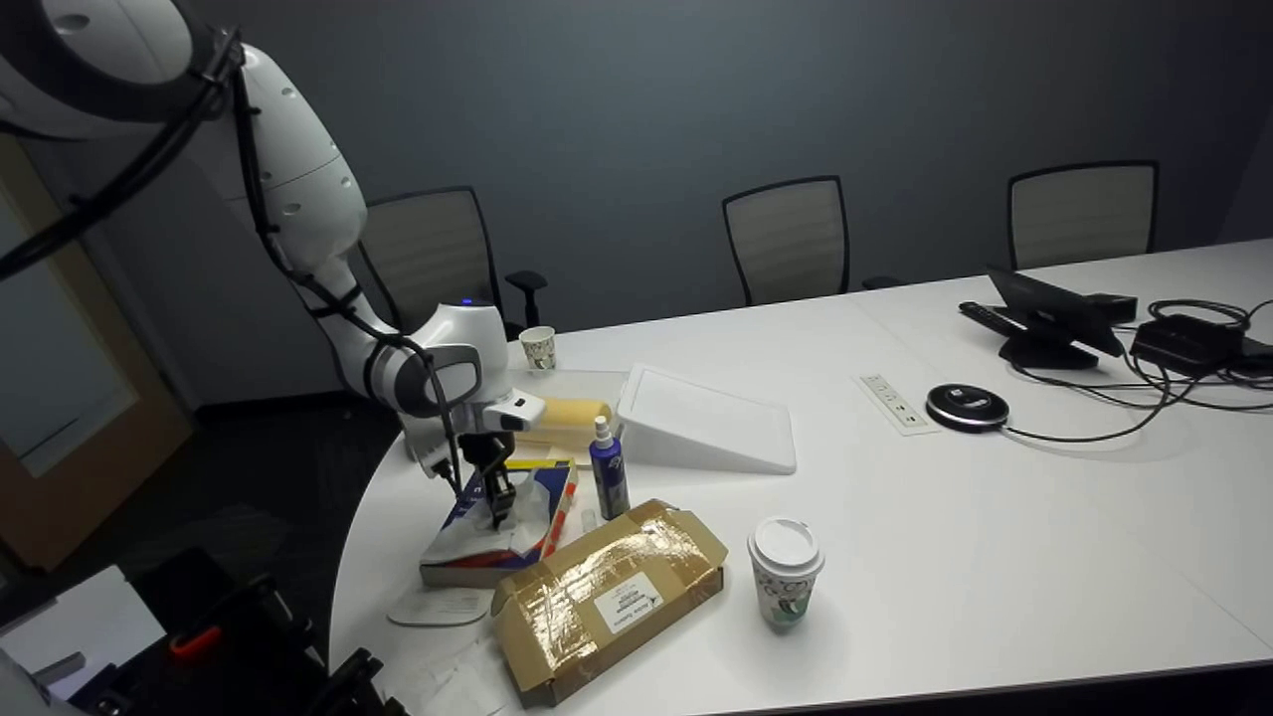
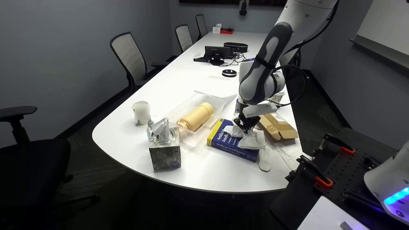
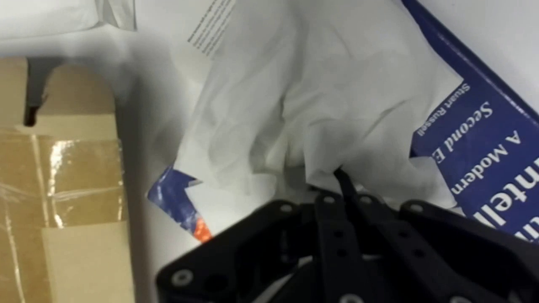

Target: Pick up the wipe and clean the top of the book

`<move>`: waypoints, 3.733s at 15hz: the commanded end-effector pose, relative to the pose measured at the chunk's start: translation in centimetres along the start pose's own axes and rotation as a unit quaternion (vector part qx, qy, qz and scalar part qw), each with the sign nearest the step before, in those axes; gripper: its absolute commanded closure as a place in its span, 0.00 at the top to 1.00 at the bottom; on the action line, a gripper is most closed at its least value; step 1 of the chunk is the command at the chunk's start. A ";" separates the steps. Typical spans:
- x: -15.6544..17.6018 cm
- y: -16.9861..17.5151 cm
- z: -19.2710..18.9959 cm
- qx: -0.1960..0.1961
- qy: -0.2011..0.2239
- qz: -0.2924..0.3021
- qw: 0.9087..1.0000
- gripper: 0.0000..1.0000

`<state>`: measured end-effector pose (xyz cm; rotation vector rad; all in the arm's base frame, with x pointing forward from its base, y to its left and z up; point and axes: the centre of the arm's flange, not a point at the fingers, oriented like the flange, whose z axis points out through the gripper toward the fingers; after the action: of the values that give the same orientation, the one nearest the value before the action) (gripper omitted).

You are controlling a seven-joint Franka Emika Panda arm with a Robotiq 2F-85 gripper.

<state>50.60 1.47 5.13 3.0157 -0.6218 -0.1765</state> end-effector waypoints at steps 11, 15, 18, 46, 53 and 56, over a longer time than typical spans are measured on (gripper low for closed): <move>-4.6 0.6 0.7 -0.033 -0.103 0.013 0.994 0.01; -3.0 3.2 0.0 -0.051 -0.064 0.059 0.995 0.01; -1.8 4.4 -0.6 -0.068 -0.039 0.085 0.993 0.01; -5.6 0.1 -3.2 0.010 -0.065 0.037 0.997 0.01; -8.5 -5.6 -6.0 0.072 -0.065 -0.073 0.993 0.01; -10.0 -9.2 -5.7 0.083 -0.063 -0.158 0.982 0.01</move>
<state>46.40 11.62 10.57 3.2132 -0.3719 -0.3347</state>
